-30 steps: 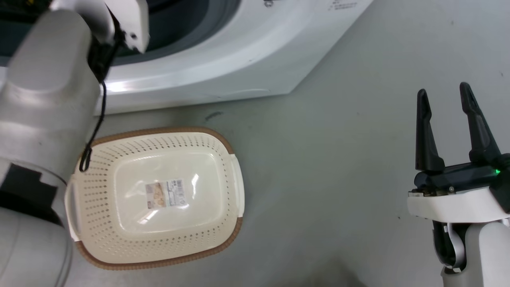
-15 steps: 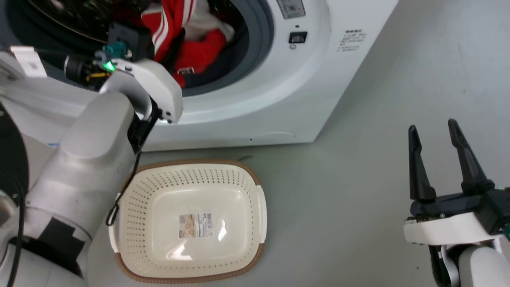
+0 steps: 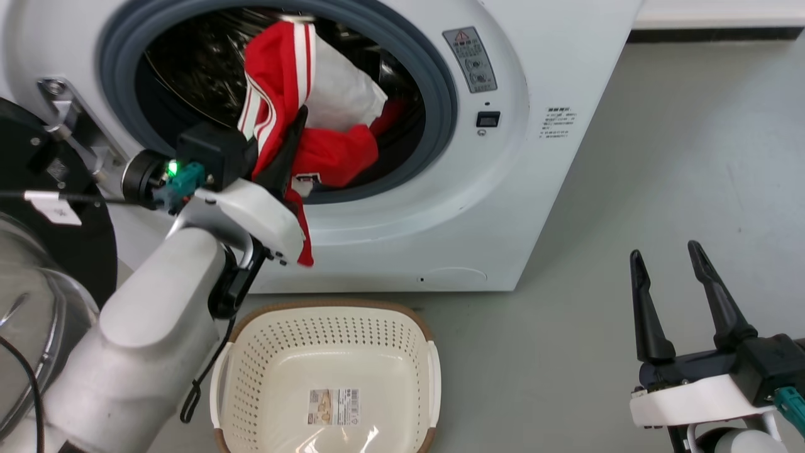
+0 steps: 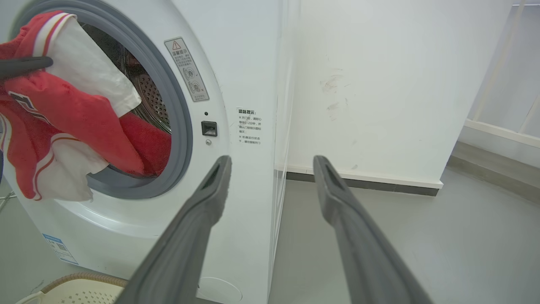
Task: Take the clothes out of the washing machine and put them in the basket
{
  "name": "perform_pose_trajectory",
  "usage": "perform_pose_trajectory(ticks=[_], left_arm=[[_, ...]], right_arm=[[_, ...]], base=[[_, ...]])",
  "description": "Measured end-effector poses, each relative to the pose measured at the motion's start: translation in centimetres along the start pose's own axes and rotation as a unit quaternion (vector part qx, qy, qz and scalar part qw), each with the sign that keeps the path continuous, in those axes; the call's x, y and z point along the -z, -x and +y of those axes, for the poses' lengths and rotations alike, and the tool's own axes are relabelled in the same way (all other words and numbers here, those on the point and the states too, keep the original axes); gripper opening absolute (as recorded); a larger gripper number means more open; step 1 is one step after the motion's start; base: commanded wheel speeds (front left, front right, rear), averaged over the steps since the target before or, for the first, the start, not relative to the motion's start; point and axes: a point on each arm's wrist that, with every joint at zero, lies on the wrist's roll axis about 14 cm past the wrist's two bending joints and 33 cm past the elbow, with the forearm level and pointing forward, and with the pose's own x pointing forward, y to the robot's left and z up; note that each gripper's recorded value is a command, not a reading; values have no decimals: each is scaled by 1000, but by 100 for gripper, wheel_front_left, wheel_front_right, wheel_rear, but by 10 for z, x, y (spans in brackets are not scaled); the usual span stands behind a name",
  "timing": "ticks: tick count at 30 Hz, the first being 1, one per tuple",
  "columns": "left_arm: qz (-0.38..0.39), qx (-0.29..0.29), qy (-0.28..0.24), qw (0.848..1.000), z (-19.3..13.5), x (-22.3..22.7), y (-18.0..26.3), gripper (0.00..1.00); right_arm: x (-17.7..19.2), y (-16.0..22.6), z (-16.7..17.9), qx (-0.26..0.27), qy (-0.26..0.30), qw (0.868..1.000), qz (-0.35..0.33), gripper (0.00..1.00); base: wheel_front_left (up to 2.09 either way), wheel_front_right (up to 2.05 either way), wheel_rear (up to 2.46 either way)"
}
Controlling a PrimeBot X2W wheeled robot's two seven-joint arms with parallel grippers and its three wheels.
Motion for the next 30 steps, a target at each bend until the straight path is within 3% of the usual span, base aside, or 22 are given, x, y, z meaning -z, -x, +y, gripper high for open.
perform_pose_trajectory(ticks=[17,25,30], left_arm=[[-118,-37,-33,992,-10,-94,76,0],[-126,-42,-31,991,-16,-101,95,0],[-95,-42,-15,994,-18,-80,102,0]], right_arm=[[-19,20,16,-20,-4,1000,-20,100],[-18,20,19,-24,-6,1000,-19,100],[-14,18,19,-25,-7,1000,-13,100]], base=[[0,0,0],[0,0,0],[0,0,0]])
